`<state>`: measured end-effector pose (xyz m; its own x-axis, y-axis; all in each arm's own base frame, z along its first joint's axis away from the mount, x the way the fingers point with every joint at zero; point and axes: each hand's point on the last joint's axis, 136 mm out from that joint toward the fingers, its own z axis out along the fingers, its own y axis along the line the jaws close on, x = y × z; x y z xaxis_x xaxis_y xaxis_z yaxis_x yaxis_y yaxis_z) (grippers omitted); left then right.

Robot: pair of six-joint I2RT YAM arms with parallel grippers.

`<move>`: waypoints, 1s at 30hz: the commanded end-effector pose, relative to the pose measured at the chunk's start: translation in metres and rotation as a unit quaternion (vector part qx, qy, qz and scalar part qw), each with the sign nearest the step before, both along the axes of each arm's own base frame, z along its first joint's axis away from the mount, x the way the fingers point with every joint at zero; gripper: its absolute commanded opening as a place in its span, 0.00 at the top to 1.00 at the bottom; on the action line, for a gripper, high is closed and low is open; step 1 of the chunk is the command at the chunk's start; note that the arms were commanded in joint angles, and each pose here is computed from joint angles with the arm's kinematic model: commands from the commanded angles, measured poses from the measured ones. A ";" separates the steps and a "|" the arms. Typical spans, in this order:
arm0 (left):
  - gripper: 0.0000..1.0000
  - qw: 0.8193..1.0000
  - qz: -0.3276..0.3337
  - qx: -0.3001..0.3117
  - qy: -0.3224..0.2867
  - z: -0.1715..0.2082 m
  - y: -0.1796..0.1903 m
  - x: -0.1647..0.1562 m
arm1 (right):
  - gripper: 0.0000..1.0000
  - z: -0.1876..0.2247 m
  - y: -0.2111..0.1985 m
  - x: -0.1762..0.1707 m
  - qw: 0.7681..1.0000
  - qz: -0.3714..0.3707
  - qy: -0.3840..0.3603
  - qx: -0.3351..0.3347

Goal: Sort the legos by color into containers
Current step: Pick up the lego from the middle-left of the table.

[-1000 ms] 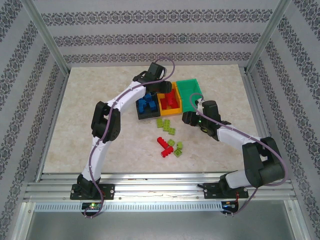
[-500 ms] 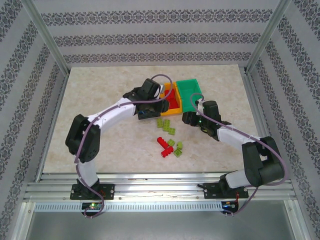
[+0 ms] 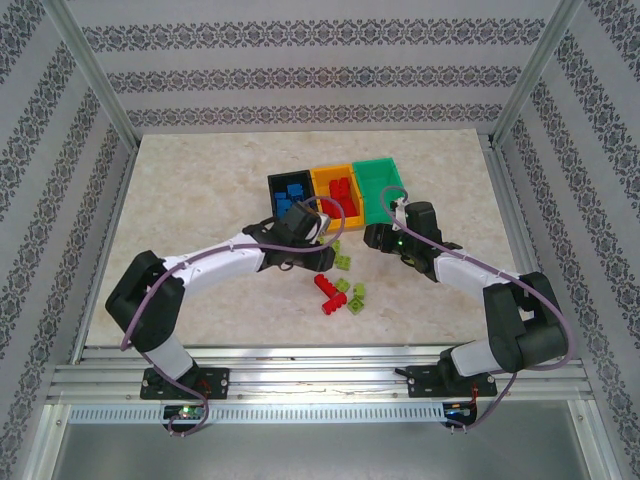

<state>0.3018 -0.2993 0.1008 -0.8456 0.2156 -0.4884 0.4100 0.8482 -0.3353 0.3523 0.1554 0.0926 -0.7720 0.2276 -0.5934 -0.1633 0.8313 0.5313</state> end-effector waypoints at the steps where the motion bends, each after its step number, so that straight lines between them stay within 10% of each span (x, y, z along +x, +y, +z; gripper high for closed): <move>1: 0.50 1.000 0.013 -0.011 -0.005 0.003 -0.004 -0.008 | 0.51 0.000 0.000 0.003 1.000 0.000 -0.004 0.006; 30: 0.49 0.932 0.341 0.003 0.122 -0.040 -0.012 -0.044 | 0.49 0.001 0.001 0.002 1.000 0.001 -0.009 -0.002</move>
